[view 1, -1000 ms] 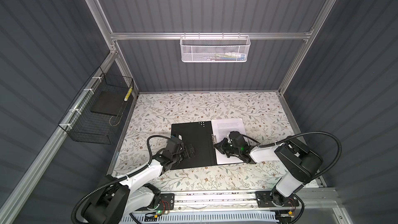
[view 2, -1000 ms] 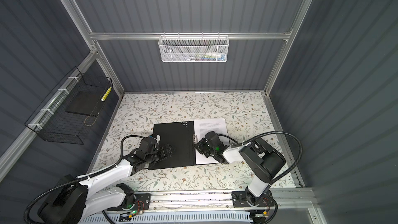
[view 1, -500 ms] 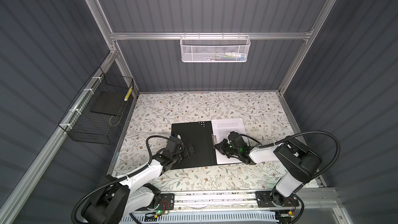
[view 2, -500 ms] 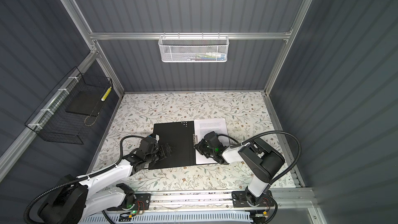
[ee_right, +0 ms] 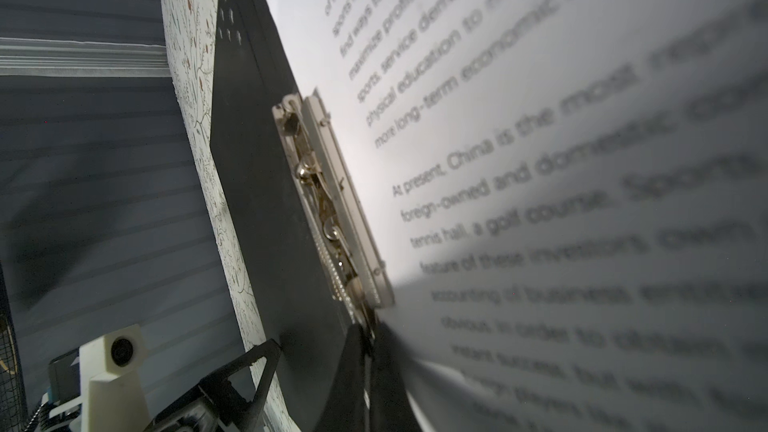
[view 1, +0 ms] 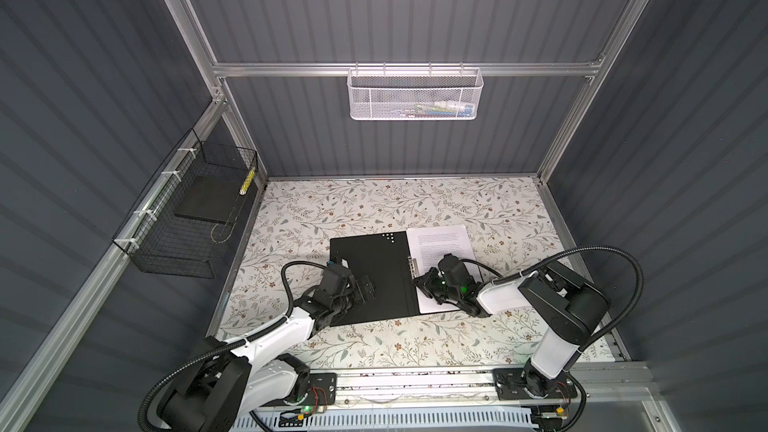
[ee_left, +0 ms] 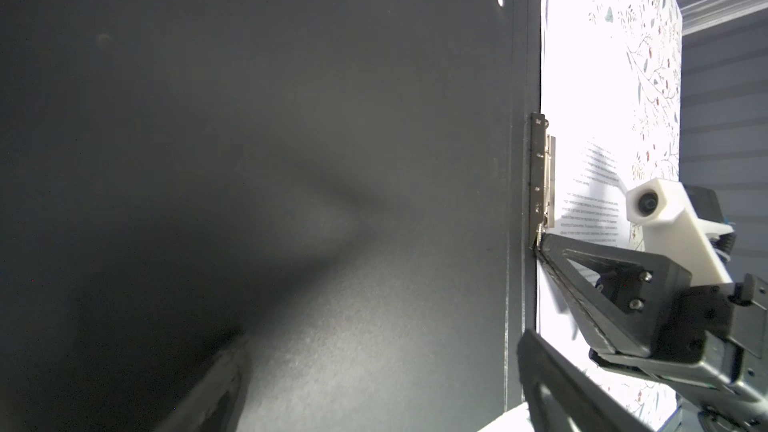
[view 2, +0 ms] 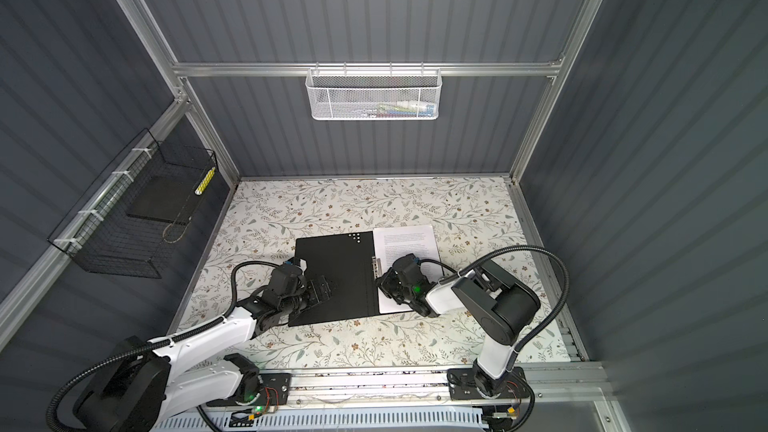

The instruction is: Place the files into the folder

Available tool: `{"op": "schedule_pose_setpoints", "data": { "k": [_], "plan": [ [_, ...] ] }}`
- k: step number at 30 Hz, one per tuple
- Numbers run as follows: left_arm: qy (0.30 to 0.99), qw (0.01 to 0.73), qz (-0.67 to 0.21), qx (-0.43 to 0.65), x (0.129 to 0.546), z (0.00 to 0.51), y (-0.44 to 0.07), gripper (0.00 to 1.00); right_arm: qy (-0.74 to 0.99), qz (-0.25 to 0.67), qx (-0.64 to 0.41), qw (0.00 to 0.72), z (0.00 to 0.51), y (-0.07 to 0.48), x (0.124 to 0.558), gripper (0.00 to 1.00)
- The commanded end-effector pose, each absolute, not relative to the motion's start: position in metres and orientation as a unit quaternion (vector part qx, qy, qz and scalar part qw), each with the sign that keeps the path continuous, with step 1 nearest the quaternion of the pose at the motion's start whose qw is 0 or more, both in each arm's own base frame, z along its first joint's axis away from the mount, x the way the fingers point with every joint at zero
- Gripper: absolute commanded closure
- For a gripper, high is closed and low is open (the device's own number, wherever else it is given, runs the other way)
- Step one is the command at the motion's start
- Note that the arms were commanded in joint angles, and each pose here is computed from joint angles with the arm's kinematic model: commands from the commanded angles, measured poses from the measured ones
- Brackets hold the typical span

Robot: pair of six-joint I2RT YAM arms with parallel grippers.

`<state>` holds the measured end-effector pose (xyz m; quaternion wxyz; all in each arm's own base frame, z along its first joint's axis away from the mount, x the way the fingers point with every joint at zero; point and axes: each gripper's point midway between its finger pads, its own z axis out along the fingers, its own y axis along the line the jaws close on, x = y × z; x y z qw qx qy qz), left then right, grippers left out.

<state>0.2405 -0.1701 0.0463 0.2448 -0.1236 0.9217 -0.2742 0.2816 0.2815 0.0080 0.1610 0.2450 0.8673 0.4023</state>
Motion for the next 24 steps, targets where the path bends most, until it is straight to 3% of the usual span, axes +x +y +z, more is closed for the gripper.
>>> {"op": "schedule_pose_setpoints", "data": {
  "k": [1, 8, 24],
  "plan": [
    [0.955, 0.163, -0.182, -0.166, 0.197, -0.004, -0.131, 0.00, 0.929, 0.117, 0.343, 0.075, -0.107, 0.164, 0.206, 1.00],
    [0.954, 0.160, -0.187, -0.170, 0.196, -0.007, -0.132, 0.00, 0.931, 0.110, 0.342, 0.057, -0.115, 0.164, 0.202, 1.00],
    [0.955, 0.159, -0.189, -0.163, 0.195, -0.007, -0.132, 0.00, 0.931, 0.224, 0.271, 0.096, -0.076, 0.221, 0.224, 1.00]
  ]
}}
